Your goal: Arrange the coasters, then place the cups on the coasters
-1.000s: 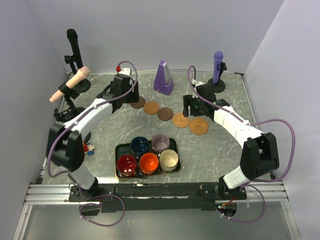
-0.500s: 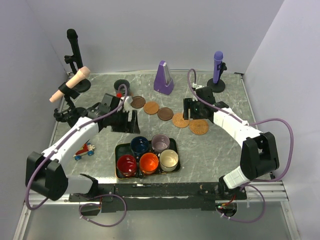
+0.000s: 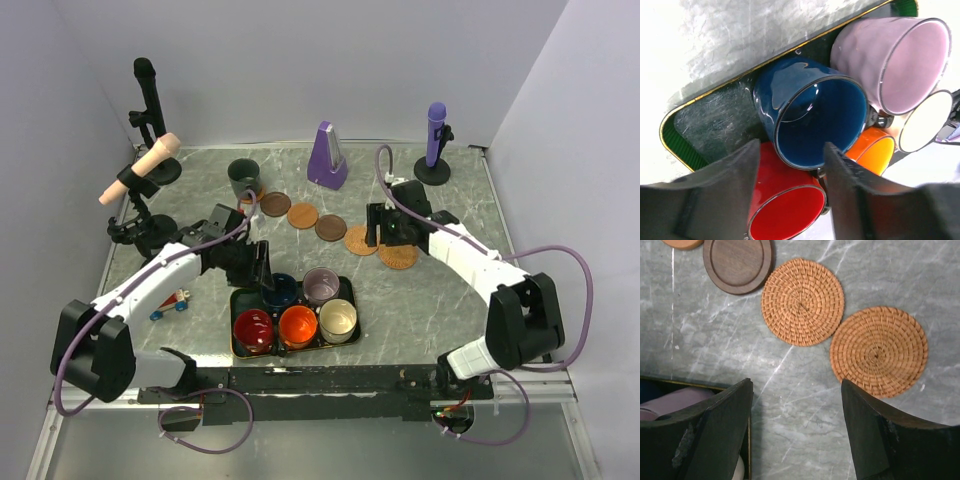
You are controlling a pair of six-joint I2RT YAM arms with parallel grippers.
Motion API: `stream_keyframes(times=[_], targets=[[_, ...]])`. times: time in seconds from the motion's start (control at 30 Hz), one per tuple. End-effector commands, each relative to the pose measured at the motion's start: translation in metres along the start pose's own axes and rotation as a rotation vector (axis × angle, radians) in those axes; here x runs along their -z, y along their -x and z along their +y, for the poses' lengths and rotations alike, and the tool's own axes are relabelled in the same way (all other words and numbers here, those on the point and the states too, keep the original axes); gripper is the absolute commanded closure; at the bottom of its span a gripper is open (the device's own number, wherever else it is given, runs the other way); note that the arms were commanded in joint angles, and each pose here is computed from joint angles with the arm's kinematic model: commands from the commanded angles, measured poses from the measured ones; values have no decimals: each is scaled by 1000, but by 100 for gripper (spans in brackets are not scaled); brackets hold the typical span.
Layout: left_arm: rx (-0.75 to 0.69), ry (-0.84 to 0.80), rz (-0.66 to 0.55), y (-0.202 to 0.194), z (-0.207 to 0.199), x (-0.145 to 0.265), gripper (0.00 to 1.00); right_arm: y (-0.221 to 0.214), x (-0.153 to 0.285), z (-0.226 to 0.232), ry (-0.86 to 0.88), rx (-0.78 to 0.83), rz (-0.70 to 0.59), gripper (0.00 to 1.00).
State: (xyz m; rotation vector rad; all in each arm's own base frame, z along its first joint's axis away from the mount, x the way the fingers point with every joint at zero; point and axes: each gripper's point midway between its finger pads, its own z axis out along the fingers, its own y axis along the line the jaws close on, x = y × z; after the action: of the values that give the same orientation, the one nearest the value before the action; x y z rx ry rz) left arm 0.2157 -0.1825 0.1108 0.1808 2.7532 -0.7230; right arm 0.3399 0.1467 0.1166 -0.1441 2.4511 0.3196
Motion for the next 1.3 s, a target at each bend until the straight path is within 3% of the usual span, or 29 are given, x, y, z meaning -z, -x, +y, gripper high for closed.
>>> stream_keyframes(times=[0.0, 0.17, 0.3, 0.43, 0.83, 1.17, 1.27], targets=[[33, 26, 1, -2, 3, -8, 46, 6, 20, 2, -3, -14, -64, 22], [9, 101, 25, -5, 9, -18, 54, 1, 24, -1, -13, -28, -69, 22], [15, 136, 14, -1, 11, -22, 72, 1, 25, -2, -17, -37, -76, 22], [31, 203, -29, 11, 16, -13, 99, 1, 25, -3, -23, -40, -80, 22], [63, 286, -174, 89, -3, 30, 99, 11, 22, -3, -28, -24, -98, 22], [40, 378, -334, 210, 18, 40, 99, 32, 19, -9, -74, 8, -142, 22], [49, 399, -310, 229, 26, 29, 99, 42, 17, -9, -80, 23, -148, 22]])
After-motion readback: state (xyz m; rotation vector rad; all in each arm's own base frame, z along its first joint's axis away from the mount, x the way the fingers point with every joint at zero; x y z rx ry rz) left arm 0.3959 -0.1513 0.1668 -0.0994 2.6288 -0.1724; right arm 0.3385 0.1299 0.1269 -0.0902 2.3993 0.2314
